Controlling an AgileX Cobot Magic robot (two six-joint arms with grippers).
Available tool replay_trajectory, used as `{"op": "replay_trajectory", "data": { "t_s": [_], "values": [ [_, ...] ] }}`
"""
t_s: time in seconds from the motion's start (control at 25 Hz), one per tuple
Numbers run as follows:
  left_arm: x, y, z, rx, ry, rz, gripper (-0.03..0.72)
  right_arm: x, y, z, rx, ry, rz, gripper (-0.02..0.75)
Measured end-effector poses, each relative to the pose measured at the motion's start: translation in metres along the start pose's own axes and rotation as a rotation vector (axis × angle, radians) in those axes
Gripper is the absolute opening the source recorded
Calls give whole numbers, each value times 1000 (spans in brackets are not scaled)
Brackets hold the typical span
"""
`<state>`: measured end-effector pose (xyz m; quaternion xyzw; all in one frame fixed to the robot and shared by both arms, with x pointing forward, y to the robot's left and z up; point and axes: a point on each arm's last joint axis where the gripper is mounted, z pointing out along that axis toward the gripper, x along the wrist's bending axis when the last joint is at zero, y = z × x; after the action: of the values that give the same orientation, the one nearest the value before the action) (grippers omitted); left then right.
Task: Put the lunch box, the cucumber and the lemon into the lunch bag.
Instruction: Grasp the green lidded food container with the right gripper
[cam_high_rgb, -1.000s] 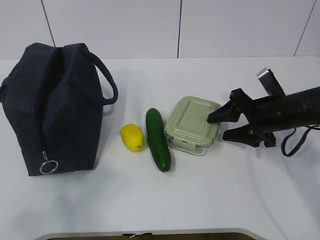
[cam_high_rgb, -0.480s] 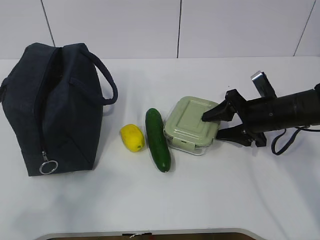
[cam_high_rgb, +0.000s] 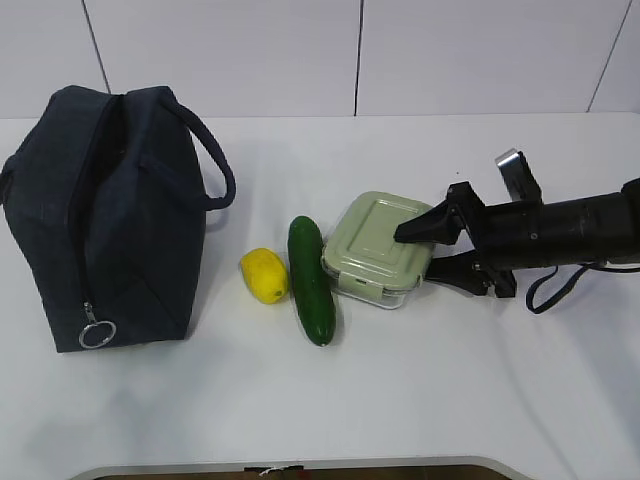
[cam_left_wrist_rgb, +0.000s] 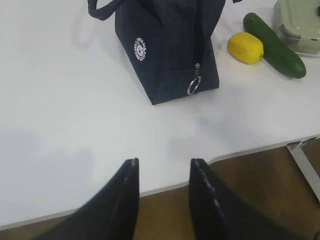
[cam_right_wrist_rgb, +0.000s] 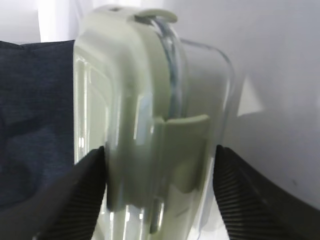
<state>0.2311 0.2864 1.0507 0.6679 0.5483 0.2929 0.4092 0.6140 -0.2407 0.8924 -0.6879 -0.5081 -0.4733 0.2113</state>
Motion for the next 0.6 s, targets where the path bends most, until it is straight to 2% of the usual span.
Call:
{"op": "replay_trajectory", "data": {
  "t_s": [0.32,0.6],
  "values": [
    [0,0,0,0,0,0,239,0,-1,1,10,17,-10,521],
    [0,0,0,0,0,0,239,1,-1,1,10,26,-15,433]
  ]
}}
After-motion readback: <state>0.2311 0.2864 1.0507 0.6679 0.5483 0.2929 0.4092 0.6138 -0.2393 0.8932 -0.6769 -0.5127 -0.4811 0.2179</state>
